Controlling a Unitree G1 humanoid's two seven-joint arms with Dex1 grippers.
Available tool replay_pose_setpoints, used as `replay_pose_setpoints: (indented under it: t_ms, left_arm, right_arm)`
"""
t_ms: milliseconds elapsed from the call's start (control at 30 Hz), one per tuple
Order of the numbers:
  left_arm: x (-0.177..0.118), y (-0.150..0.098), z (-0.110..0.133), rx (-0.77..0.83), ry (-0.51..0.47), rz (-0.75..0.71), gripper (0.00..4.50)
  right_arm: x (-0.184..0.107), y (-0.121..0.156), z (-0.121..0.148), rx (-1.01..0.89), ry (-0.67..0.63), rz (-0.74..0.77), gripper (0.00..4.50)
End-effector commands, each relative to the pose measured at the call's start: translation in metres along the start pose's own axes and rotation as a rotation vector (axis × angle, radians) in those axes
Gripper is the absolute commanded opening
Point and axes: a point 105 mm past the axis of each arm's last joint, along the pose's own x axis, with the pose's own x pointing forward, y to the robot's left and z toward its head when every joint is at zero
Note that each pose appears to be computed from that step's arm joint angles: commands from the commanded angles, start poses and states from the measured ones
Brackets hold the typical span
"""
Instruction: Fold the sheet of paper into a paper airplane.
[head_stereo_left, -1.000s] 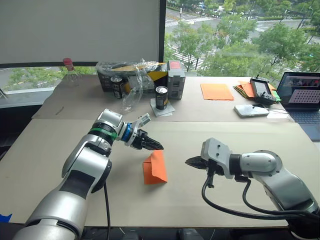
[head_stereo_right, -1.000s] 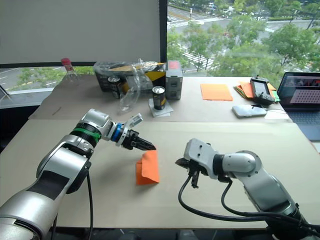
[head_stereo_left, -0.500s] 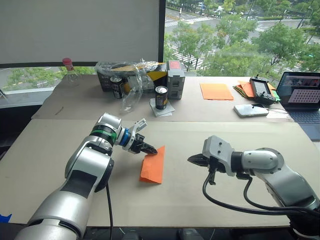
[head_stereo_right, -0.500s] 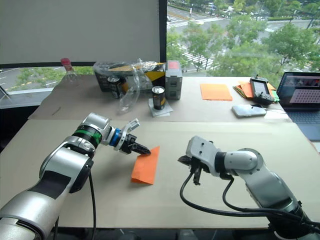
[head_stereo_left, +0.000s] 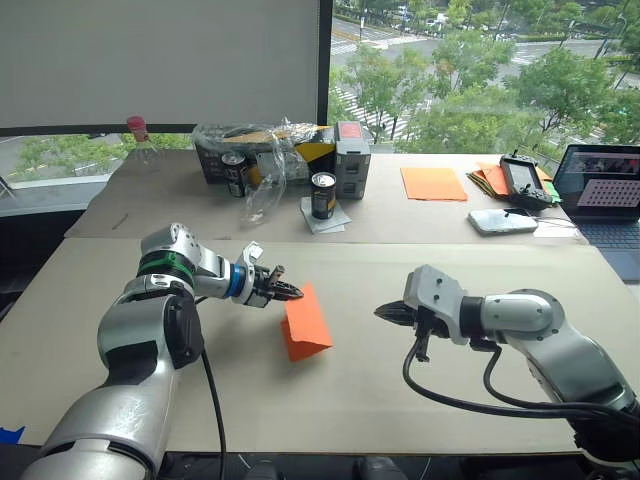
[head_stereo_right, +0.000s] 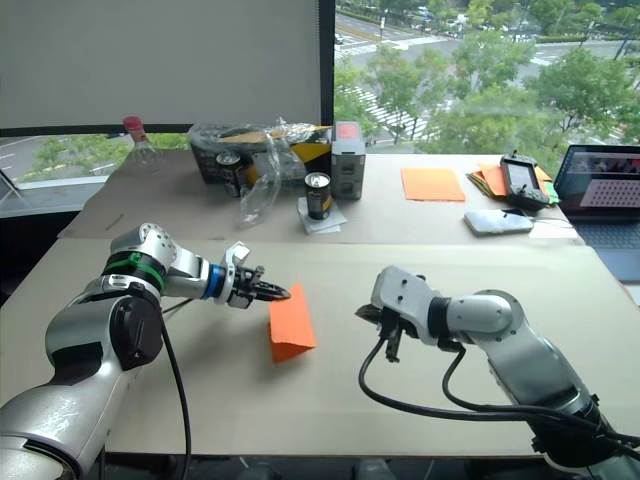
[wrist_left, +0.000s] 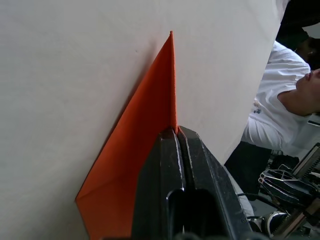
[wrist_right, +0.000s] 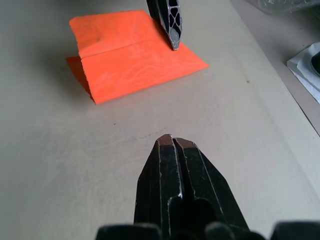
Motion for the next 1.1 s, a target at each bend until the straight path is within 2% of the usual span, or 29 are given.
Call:
replay_pose_setpoints:
  t_ms: [33,100,233,333,467,667,767,867,1100]
  left_arm:
    - [0.008,-0.006,-0.003,-0.061,-0.018,-0.058,0.03]
    - [0.020,-0.003,-0.002,-0.058,-0.103,-0.063,0.03]
    - [0.039,-0.007,-0.012,-0.145,-0.352,-0.065,0.03]
    - [0.040,-0.011,-0.023,-0.199,-0.437,-0.047,0.03]
    - [0.041,-0.015,-0.032,-0.235,-0.464,-0.040,0.03]
    - [0.052,-0.018,-0.046,-0.252,-0.419,-0.062,0.03]
    - [0.053,-0.016,-0.051,-0.247,-0.402,-0.059,0.85]
    - [0.045,-0.012,-0.047,-0.243,-0.417,-0.045,1.88]
    - [0.007,0.006,-0.029,-0.218,-0.502,0.016,4.27]
  right_arm:
    - [0.000,-0.006,0.011,-0.051,-0.035,-0.013,0.00]
    - [0.002,-0.008,0.011,-0.055,-0.037,-0.014,0.00]
    - [0.005,-0.011,0.013,-0.060,-0.041,-0.024,0.00]
    - [0.006,-0.013,0.014,-0.064,-0.044,-0.030,0.00]
    - [0.008,-0.014,0.015,-0.066,-0.048,-0.031,0.00]
    - [0.009,-0.014,0.015,-0.066,-0.044,-0.034,0.00]
    - [0.010,-0.012,0.016,-0.064,-0.046,-0.032,0.00]
    - [0.012,-0.011,0.016,-0.061,-0.048,-0.025,0.00]
    - [0.017,-0.009,0.017,-0.057,-0.062,-0.015,0.00]
